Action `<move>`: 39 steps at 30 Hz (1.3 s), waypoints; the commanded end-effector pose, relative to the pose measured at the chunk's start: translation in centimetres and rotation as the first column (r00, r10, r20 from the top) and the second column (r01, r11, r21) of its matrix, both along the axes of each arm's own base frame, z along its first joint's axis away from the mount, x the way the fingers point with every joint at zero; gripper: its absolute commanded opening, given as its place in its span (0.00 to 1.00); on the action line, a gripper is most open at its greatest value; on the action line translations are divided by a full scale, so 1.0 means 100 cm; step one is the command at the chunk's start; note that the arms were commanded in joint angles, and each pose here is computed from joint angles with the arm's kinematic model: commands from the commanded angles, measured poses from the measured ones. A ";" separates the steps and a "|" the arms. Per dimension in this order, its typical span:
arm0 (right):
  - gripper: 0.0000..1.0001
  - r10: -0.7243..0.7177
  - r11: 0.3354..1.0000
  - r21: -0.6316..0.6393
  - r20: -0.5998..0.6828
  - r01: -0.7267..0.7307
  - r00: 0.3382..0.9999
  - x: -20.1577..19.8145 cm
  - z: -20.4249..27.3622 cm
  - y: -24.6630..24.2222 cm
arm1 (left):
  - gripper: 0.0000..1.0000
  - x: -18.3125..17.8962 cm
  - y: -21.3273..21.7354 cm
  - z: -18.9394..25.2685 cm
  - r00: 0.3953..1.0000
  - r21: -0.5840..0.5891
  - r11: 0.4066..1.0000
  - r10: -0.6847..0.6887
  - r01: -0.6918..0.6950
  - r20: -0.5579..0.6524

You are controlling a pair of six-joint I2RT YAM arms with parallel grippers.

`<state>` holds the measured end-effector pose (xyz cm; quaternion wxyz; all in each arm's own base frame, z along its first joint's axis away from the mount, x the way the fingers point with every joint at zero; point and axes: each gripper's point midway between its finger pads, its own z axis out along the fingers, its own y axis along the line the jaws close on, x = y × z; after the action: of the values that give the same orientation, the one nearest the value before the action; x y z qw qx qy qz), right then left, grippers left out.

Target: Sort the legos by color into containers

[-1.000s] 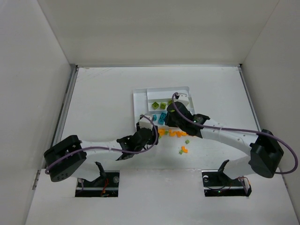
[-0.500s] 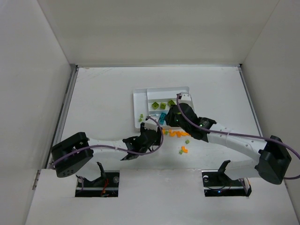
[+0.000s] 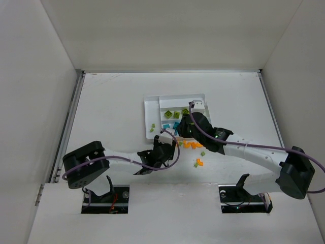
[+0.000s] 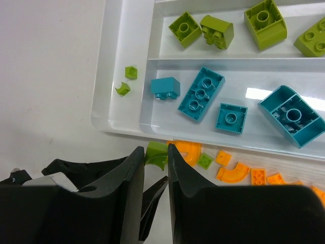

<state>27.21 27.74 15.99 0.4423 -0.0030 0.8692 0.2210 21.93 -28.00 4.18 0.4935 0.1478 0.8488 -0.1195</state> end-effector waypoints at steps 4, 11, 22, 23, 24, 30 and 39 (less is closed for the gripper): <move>0.22 0.030 0.997 0.065 0.074 -0.035 0.997 0.004 0.034 0.020 | 0.46 0.010 -0.006 0.006 0.999 -0.026 1.000 0.018 -0.017 0.029; 0.22 0.044 0.997 0.062 0.070 -0.049 0.997 0.001 0.029 0.023 | 0.43 0.018 -0.003 -0.004 0.999 -0.016 0.999 0.043 -0.043 0.013; 0.22 0.068 0.995 0.071 0.068 -0.073 0.995 0.003 0.023 0.031 | 0.38 0.023 -0.007 -0.018 0.999 -0.019 0.999 0.030 -0.031 -0.023; 0.22 0.073 0.995 0.070 0.066 -0.077 0.995 0.003 0.022 0.032 | 0.36 0.023 -0.007 -0.019 0.999 -0.018 0.999 0.028 -0.028 -0.026; 0.22 0.077 0.994 0.071 0.064 -0.081 0.995 0.003 0.021 0.034 | 0.34 0.023 -0.007 -0.019 0.999 -0.019 0.999 0.027 -0.027 -0.028; 0.22 0.107 0.991 0.070 0.067 -0.112 0.992 0.005 0.020 0.043 | 0.20 0.023 -0.004 -0.018 0.999 -0.023 0.999 0.032 -0.033 -0.026; 0.21 0.161 0.982 0.092 0.064 -0.167 0.985 0.037 0.014 0.076 | 0.18 0.001 0.031 0.018 0.997 -0.133 0.988 0.078 -0.077 -0.002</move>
<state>28.92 32.61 14.33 0.4207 -0.0511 0.8706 0.2498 22.37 -25.97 3.85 0.4920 0.1146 0.8525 -0.1346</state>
